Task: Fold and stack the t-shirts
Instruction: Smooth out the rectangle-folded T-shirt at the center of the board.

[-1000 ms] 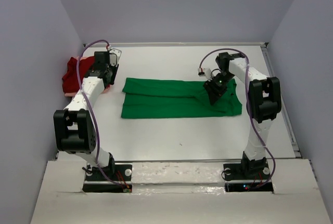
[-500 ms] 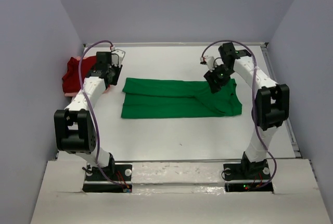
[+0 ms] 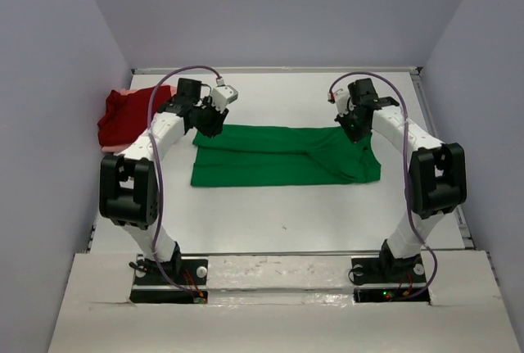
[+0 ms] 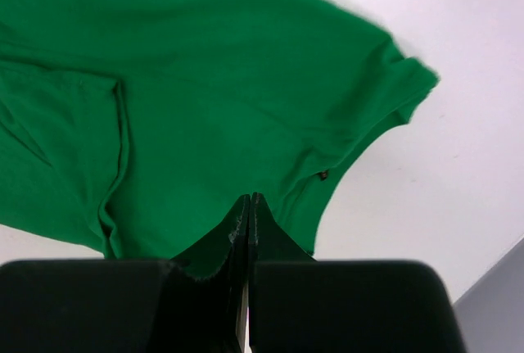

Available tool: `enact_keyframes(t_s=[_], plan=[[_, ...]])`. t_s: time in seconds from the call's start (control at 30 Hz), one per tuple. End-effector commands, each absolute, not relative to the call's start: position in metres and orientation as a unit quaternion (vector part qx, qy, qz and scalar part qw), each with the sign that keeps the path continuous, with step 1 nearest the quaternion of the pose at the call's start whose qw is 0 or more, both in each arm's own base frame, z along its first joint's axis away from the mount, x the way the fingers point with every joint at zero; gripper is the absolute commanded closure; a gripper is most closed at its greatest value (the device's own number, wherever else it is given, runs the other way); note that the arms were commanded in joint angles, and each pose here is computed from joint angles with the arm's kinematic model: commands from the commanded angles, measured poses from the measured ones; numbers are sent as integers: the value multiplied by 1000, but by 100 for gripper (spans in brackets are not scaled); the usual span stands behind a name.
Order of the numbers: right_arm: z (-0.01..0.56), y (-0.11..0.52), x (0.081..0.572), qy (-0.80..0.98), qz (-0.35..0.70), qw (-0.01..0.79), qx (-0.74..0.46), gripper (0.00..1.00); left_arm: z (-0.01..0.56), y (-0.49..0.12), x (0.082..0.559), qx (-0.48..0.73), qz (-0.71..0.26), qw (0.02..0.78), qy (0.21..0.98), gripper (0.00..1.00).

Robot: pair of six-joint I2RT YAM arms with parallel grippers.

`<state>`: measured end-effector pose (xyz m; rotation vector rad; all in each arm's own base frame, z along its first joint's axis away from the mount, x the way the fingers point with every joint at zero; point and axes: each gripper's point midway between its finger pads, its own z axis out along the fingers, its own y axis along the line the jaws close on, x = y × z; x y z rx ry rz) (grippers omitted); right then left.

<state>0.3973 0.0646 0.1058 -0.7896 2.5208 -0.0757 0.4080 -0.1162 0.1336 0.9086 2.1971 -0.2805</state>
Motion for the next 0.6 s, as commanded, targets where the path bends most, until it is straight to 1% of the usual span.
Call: enact_keyframes(t_s=[0.0,0.23,0.27,0.3,0.37,0.5,0.57], plan=[[103,67,404,930,-26,257,-263,100,127,-133,415,389,-140,358,837,67],[88,66,406,940,-27,223,-257,100,92,-127,433,380,-119,348,849,69],[88,67,405,941,-25,220,-257,100,89,-126,435,379,-115,348,850,70],[86,67,404,942,-22,216,-258,100,85,-123,438,378,-105,348,852,74],[84,68,398,944,-17,207,-258,100,73,-121,440,378,-101,337,856,78],[81,71,386,946,0,190,-262,100,59,-116,448,375,-83,330,862,80],[80,69,380,947,0,185,-263,100,54,-112,453,371,-73,328,866,83]])
